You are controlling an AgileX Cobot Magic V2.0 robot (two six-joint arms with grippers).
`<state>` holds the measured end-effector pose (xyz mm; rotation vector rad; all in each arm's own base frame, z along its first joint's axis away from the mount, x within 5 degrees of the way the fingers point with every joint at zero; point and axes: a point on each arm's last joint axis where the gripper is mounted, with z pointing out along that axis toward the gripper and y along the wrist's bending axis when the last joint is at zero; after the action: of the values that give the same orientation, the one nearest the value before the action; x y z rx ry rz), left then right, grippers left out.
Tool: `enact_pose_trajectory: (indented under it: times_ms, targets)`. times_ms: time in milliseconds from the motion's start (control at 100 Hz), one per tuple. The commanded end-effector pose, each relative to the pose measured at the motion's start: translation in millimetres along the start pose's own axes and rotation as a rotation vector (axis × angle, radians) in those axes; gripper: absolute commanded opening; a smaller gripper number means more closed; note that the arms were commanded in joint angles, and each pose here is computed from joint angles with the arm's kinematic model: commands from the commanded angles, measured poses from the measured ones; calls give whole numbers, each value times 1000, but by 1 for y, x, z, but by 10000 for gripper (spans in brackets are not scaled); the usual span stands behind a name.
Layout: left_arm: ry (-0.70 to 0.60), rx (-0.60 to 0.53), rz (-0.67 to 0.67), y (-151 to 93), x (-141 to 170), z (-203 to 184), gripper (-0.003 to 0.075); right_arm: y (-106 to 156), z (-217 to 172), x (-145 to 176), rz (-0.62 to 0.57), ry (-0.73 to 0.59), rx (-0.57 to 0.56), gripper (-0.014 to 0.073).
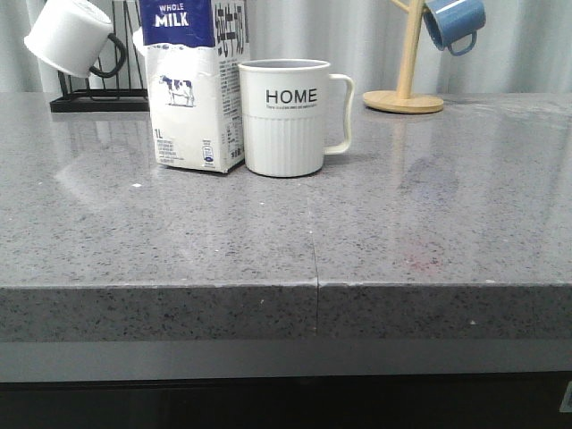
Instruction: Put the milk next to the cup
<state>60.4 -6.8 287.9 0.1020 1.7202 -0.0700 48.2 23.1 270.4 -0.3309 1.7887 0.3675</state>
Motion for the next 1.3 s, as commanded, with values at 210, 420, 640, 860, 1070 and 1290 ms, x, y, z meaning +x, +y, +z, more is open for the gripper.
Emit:
enact_pose_trajectory:
  times_ms: [210, 420, 640, 860, 1070, 1290]
  targets:
    - [-114, -14, 18, 0, 16, -16, -21, 1, -2, -14, -6, -88, -3, -75]
    - [-135, -15, 18, 0, 46, -14, -21, 1, -2, -14, -6, -88, -3, -75]
    - [-193, -27, 5, 1, 80, 5, -21, 1, -2, -15, -6, -89, -3, -75]
    - [-201, -27, -4, 1, 90, 8, -21, 1, -2, -15, -6, -89, -3, -75]
    - [-201, -27, -4, 1, 90, 8, -21, 1, -2, -15, -6, -89, -3, -75]
    - [-201, -27, -4, 1, 90, 8, -21, 1, -2, -15, -6, -89, -3, -75]
